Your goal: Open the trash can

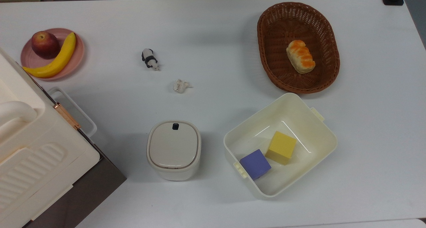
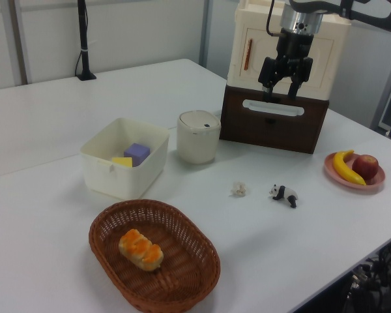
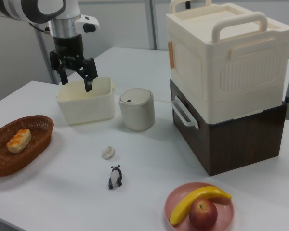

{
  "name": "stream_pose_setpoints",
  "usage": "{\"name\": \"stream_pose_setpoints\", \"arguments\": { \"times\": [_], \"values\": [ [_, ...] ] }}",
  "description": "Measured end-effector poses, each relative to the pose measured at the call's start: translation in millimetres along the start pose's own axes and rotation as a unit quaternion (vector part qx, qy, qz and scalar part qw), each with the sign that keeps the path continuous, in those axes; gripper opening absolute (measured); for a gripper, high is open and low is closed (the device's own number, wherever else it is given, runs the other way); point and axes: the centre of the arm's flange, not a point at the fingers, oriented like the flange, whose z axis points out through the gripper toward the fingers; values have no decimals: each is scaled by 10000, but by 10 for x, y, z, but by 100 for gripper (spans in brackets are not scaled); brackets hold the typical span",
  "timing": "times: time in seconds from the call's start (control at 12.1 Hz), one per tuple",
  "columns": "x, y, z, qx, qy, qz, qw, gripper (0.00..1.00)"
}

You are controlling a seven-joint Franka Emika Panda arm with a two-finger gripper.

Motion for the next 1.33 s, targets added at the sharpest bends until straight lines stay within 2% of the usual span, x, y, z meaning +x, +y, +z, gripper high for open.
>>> {"name": "stream_pose_setpoints", "arguments": {
  "times": [0.5,0.58,0.83,0.99,1.08,1.16,1.33],
  "values": [
    [1,-17,0,22,1,-19,10000,100],
    [1,-18,0,22,1,-40,10000,94],
    [19,-18,-5,18,61,-43,10000,56],
    [75,-18,-31,1,273,-46,9996,23],
    [95,-20,-40,-5,350,-49,9994,15],
    [134,-24,-49,-16,482,-53,9988,1],
    [265,-36,-14,-43,761,-66,9971,1]
  ]
}}
